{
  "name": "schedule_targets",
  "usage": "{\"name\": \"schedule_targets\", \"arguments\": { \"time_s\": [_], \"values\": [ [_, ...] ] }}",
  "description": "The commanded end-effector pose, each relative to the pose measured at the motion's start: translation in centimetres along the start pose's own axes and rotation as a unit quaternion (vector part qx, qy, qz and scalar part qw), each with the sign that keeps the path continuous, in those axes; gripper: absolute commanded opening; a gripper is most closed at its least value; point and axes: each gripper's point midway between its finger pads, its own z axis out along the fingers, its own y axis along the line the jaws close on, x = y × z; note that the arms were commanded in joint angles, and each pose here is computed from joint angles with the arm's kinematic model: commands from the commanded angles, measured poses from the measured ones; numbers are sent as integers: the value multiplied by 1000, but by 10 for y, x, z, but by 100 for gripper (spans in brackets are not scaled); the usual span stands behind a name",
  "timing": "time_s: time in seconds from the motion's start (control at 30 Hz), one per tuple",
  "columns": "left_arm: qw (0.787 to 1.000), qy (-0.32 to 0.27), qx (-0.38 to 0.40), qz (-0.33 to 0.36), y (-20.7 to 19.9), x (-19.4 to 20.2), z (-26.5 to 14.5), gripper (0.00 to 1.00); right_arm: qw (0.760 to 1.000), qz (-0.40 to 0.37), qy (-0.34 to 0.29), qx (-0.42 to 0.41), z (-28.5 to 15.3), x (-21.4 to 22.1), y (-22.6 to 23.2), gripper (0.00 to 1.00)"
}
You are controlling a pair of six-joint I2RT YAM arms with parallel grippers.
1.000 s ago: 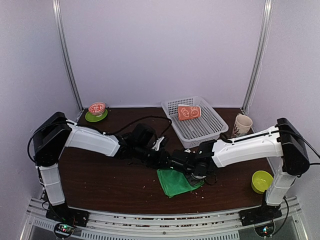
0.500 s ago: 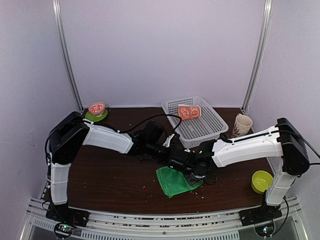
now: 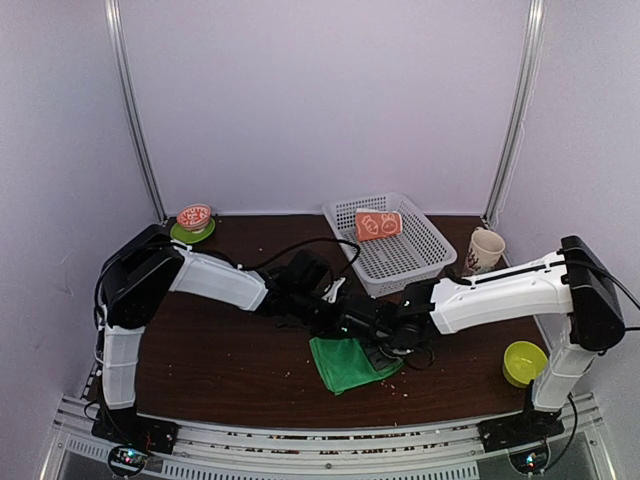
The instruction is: Roll the towels
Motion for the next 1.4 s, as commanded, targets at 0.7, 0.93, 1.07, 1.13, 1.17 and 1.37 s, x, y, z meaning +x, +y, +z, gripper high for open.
{"name": "schedule_targets", "arguments": {
  "time_s": [0.7, 0.93, 1.07, 1.13, 1.17, 1.37],
  "values": [
    [1000, -3, -28, -7, 32, 3, 13, 2, 939, 222, -34, -260, -19, -4, -8, 58],
    [999, 0, -32, -11, 36, 6, 14, 1, 920, 224, -17, -321, -15, -5, 12, 53],
    [1000, -1, -29, -10, 33, 5, 12, 1, 928, 205, -9, -310, -10, -6, 17, 35],
    [1000, -2, -25, -10, 30, 5, 11, 1, 942, 186, -11, -278, -9, -9, 13, 24],
    [1000, -3, -24, -9, 29, 4, 10, 1, 949, 174, -14, -261, -9, -10, 11, 19],
    [1000, -12, -18, 0, 12, 1, -6, 17, 990, 78, 0, -117, -3, -4, -1, 0]
  ]
}}
